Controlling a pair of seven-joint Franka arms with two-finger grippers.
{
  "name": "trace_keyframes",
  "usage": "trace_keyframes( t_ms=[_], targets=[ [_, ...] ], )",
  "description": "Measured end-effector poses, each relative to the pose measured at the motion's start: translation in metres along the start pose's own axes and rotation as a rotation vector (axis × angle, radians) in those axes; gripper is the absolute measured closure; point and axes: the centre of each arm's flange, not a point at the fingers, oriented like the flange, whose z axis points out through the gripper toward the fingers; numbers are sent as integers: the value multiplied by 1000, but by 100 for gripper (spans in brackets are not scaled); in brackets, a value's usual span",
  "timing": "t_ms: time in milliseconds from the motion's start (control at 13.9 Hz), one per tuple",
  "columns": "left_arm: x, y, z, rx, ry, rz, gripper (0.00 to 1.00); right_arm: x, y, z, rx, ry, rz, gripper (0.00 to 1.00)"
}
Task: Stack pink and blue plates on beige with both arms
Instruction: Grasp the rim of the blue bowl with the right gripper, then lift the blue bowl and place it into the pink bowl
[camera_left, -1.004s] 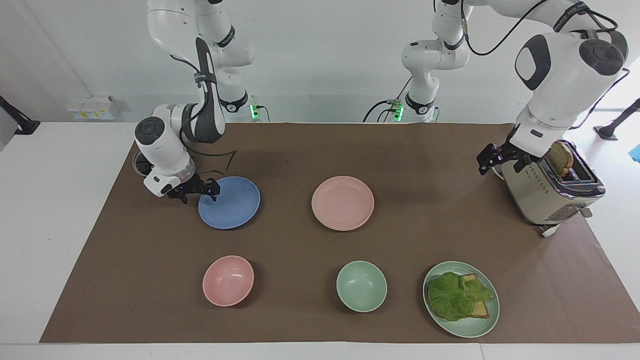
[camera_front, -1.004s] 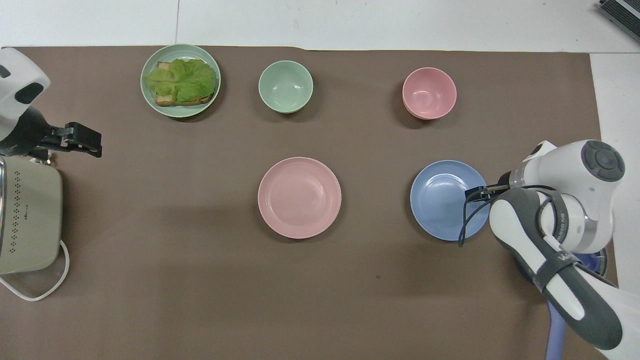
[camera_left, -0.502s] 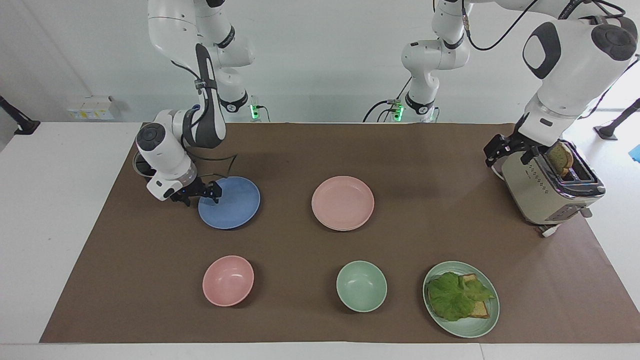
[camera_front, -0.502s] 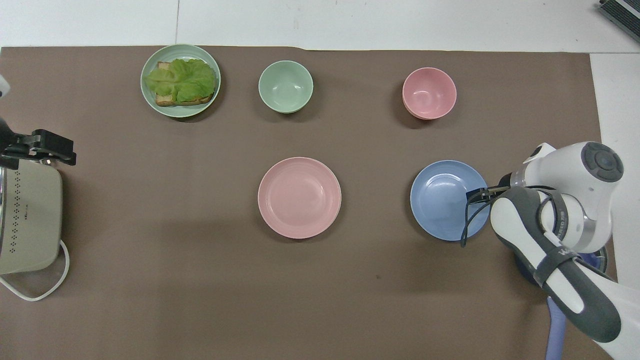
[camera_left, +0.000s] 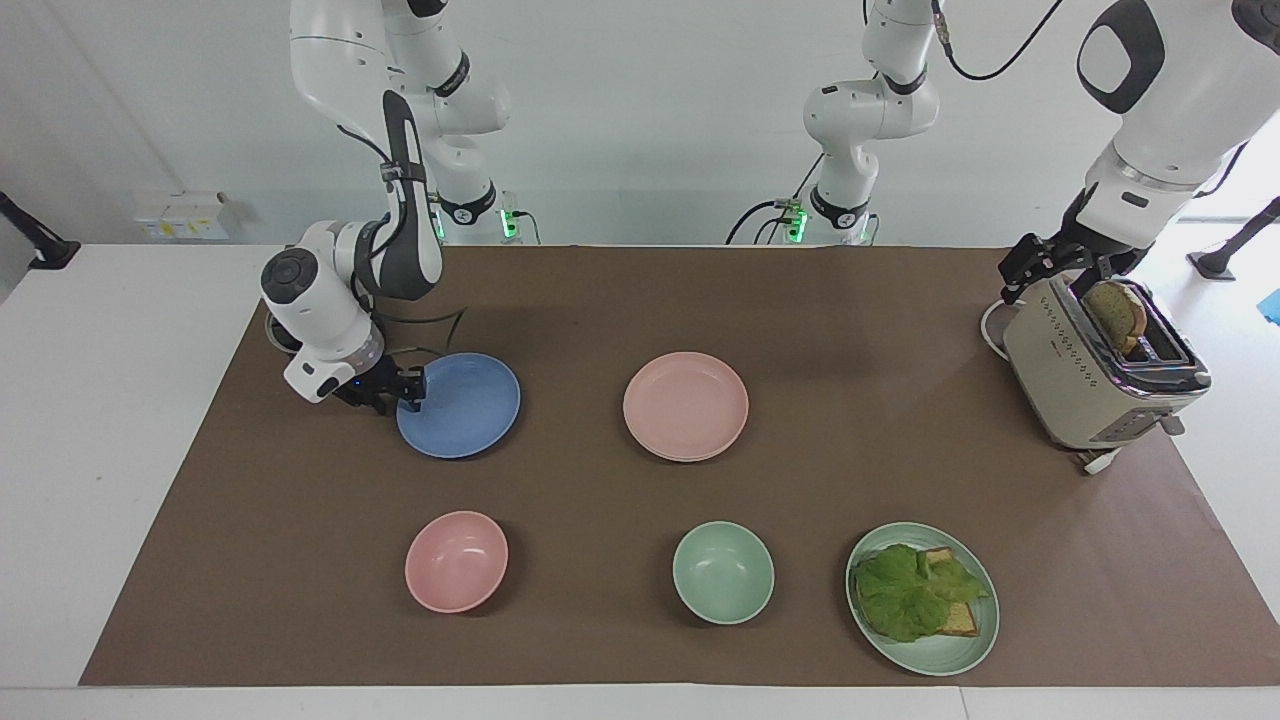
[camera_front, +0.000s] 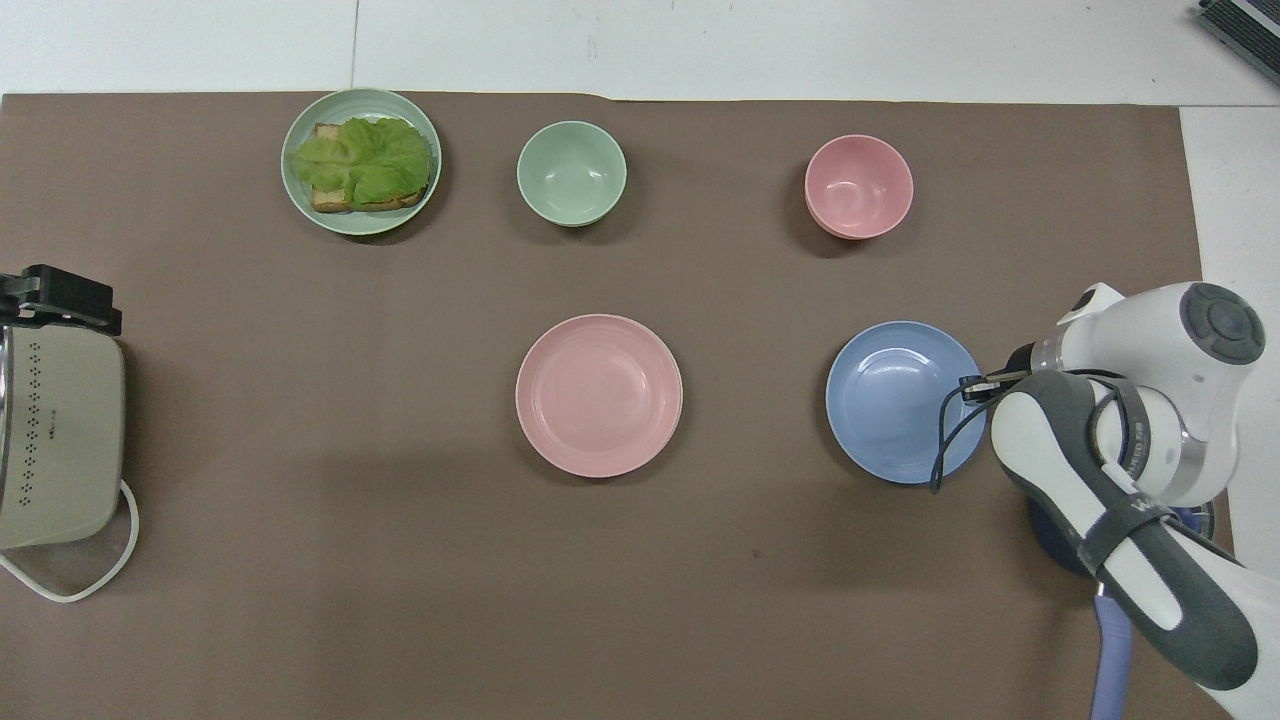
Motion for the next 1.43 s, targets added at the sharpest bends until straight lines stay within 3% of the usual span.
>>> trace_keyframes(
  t_ms=[359,430,1076,1435],
  targets=[
    [0,0,0,0,0,1,0,6,-3,-19,8,-16,-6,90],
    [0,-1,0,0,0,-1,0,10,-6,-34,12,-12,-13,95],
    [0,-2,0,0,0,-3,0,13,-30,-161,56,82,-41,95],
    [0,-2,0,0,0,-3,0,21,-98,-174,101,91,66,95]
  ],
)
